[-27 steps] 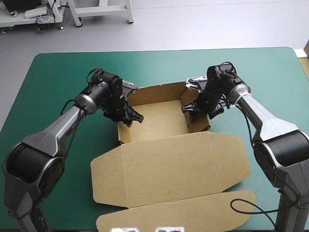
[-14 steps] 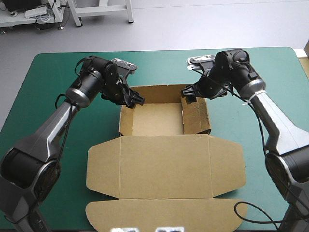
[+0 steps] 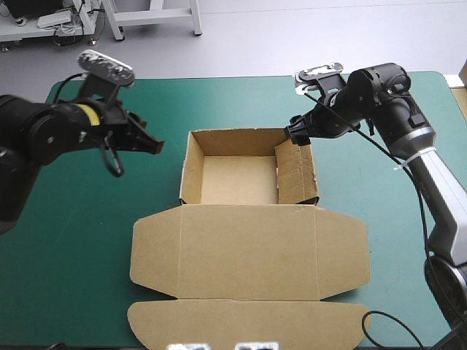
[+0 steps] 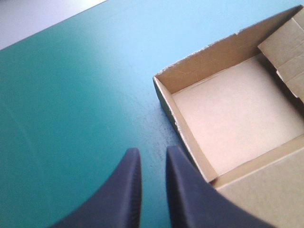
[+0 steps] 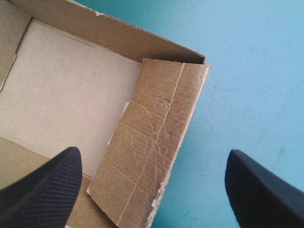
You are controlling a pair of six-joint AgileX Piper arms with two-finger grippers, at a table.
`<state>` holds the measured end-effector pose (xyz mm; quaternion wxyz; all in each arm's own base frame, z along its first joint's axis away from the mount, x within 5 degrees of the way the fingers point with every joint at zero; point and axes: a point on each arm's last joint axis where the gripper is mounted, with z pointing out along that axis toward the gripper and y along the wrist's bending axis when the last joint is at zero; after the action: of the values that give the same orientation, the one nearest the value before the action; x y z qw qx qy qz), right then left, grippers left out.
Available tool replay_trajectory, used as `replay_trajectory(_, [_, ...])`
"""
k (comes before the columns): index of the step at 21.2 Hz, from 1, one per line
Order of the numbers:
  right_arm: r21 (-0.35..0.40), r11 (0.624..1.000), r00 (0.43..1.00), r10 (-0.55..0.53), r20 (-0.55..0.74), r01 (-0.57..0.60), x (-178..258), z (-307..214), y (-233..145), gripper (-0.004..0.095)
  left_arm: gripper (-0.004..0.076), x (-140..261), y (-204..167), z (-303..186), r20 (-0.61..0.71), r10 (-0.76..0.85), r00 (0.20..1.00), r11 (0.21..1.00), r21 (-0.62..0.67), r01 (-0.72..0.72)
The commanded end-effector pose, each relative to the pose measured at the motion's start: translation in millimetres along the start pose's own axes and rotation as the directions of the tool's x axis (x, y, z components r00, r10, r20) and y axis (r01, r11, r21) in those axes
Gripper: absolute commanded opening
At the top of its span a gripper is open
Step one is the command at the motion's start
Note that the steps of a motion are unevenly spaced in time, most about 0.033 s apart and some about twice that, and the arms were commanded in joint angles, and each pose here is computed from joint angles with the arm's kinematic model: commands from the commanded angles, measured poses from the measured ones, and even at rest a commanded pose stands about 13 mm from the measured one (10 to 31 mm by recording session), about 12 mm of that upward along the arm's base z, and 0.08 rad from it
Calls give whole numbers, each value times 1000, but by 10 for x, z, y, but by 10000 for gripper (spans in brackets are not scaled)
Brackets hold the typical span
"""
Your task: Fold the box
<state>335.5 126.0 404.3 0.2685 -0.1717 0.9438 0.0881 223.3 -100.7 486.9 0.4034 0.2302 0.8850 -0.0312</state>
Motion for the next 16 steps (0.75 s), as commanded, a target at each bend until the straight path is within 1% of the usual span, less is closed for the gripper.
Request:
replay_trajectory(1, [6, 1000, 999, -14, 52, 14, -28, -181, 8, 761, -6, 256, 6, -390, 25, 37, 999, 999, -5, -37])
replay_trajectory(2, [6, 1000, 999, -8, 33, 8, -39, -92, 0, 761, -7, 460, -8, -431, 0, 40, 999, 999, -2, -40])
replay_trajectory(3, [6, 1000, 1000, -5, 24, 5, -44, -50, -3, 761, -7, 556, -10, -452, -10, 42, 999, 999, -6, -42])
replay_trajectory(4, [6, 1000, 1000, 0, 0, 0, -54, 56, -13, 761, -7, 790, -8, -407, -63, 56, 996, 998, -27, -57])
replay_trajectory(5, [6, 1000, 1000, 1, -12, -1, -59, 112, -18, 761, -7, 906, -8, -359, -97, 64, 993, 997, -39, -68])
replay_trajectory(6, [6, 1000, 999, 11, -41, -10, -67, 248, -29, 761, -7, 1146, -10, -298, -151, 66, 986, 995, -59, -75])
replay_trajectory(9, [12, 999, 992, 37, -124, -35, -67, 632, -69, 753, -7, 1583, -44, -210, -226, 12, 974, 997, -73, -29])
replay_trajectory(11, [19, 999, 983, 54, -176, -51, -51, 874, -93, 723, -7, 1762, -58, -223, -232, -29, 972, 997, -82, 11])
replay_trajectory(14, [22, 998, 973, 67, -220, -64, -27, 1078, -110, 661, -7, 1856, -59, -301, -204, -47, 978, 996, -87, 30])
replay_trajectory(15, [13, 997, 969, 73, -236, -72, -16, 1157, -106, 630, -7, 1872, -56, -342, -188, -54, 981, 995, -89, 38])
replay_trajectory(16, [4, 997, 965, 77, -249, -79, -7, 1214, -101, 578, -7, 1893, -53, -391, -168, -56, 984, 995, -90, 42])
